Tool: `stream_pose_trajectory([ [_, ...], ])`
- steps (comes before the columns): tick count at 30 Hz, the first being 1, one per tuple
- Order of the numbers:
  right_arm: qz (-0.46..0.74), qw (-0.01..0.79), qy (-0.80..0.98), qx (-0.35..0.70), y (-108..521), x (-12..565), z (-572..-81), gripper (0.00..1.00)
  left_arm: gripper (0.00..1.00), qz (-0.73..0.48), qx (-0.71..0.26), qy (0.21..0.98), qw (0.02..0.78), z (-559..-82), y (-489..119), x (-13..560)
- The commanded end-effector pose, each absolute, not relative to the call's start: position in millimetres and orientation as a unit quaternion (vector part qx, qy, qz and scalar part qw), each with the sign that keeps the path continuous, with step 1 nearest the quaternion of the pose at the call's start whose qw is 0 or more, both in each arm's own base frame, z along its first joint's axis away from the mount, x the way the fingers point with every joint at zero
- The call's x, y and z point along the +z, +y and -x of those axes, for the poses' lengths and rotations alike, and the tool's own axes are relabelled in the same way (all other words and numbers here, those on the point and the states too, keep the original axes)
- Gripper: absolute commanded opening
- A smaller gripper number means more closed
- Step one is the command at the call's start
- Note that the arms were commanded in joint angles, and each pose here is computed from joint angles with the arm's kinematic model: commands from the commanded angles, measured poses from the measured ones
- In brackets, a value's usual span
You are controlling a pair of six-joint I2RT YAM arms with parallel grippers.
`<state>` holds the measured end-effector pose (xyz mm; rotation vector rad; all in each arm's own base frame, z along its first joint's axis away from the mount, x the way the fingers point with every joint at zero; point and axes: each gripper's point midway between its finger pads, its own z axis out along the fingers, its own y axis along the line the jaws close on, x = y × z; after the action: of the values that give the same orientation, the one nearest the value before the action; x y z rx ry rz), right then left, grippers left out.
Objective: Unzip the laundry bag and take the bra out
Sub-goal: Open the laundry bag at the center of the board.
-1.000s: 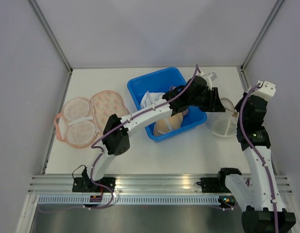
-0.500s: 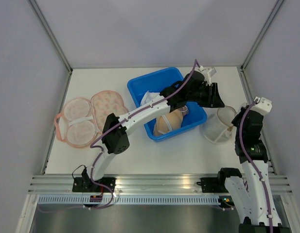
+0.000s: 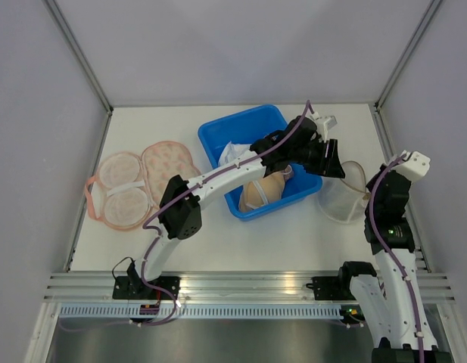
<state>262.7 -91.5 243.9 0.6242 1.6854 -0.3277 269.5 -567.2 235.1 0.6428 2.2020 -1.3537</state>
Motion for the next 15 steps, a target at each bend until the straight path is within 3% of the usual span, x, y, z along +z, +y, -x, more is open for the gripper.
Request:
stream_pose_trajectory([
  [1, -0.232, 0.672, 0.695, -0.109, -81, 273, -277, 0.01, 0.56, -0.264, -0.511, 0.771, 0.274, -277, -577, 259],
  [10, -0.189, 0.713, 0.672, -0.063, -65, 290, -293, 0.00, 0.58, -0.252, -0.529, 0.754, 0.298, -294, -594, 261],
  [15, -0.180, 0.713, 0.677, -0.005, -46, 288, -291, 0.01, 0.55, -0.247, -0.545, 0.752, 0.276, -297, -609, 234],
])
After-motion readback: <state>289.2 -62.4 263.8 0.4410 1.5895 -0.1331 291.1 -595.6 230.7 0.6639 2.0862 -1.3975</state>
